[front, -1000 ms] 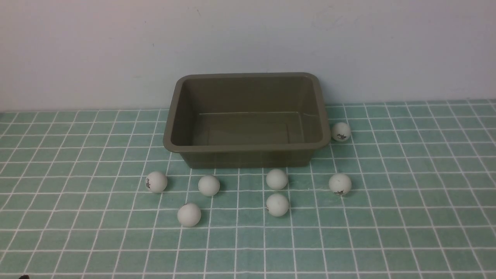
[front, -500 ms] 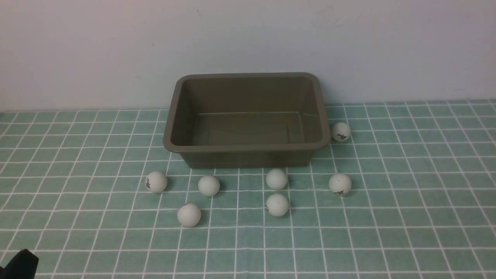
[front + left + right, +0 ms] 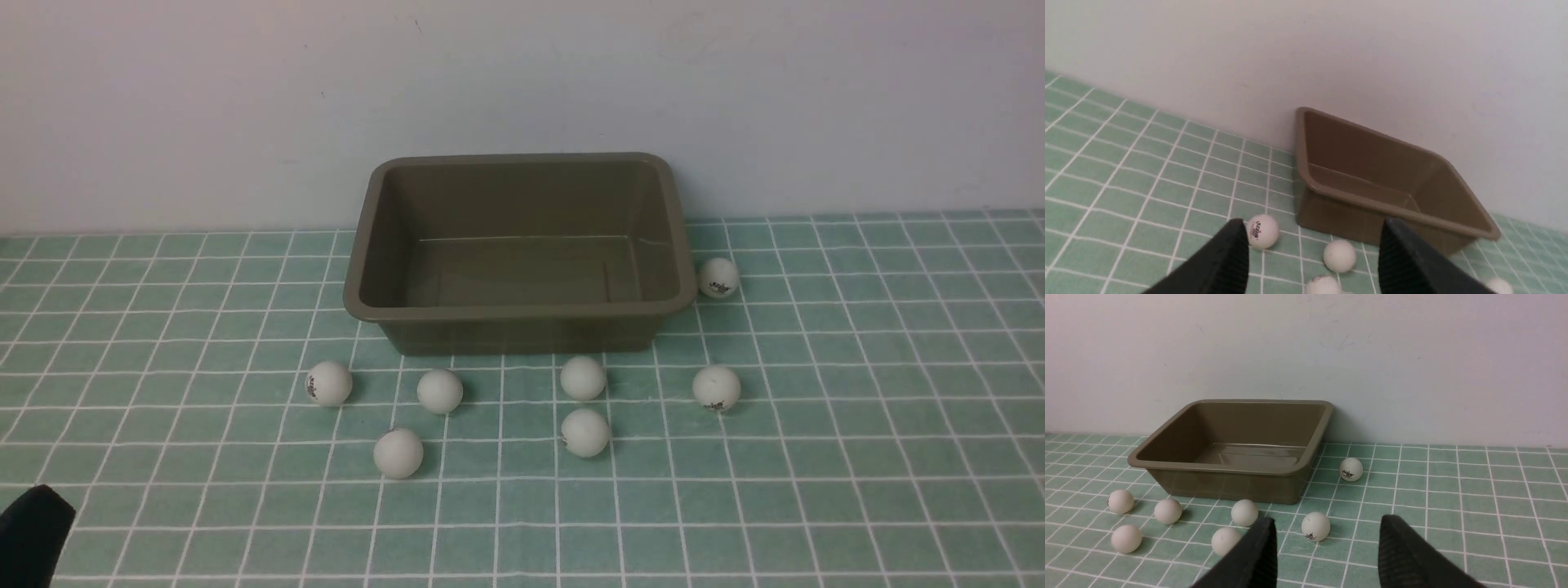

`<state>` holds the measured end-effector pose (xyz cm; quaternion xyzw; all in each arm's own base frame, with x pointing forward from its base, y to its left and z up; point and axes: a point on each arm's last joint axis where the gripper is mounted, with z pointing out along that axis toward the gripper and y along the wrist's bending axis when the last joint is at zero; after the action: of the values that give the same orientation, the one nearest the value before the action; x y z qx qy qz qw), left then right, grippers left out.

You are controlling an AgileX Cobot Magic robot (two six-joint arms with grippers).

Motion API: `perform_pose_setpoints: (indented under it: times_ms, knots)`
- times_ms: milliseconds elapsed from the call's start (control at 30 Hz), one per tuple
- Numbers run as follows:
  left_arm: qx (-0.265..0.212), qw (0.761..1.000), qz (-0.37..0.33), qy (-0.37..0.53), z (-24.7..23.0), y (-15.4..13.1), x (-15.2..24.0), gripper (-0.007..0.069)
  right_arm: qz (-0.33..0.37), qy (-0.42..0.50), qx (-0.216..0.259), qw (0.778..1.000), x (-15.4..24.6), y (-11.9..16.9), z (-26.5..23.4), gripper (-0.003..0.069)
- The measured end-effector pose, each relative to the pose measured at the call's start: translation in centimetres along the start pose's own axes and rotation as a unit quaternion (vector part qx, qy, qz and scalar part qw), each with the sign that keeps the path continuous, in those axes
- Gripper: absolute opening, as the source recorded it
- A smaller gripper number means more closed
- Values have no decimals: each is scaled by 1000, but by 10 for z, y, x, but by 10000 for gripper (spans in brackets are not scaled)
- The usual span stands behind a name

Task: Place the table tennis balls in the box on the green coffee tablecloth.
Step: 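Reach for and grasp a ping pong ball on the table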

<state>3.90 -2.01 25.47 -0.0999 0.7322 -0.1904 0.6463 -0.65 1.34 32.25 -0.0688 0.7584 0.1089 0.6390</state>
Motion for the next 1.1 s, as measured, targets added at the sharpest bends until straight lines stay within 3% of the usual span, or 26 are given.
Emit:
perform_pose_setpoints:
  times_ms: [200,467,767,900,1100]
  knots:
    - [31,992,93,78,-5,-22,-24,395,-49,10,-15,999,-1,2,5,317]
    - [61,963,200,172,8,-32,-44,484,-61,90,-113,988,-5,14,40,317]
    - [41,961,233,145,16,-28,-52,514,-67,174,-155,970,-11,13,89,317]
    - [37,959,240,147,16,-27,-52,514,-110,216,-184,953,-20,10,120,317]
    - [35,960,236,147,16,-27,-52,514,-134,282,-203,928,-28,-3,200,373]
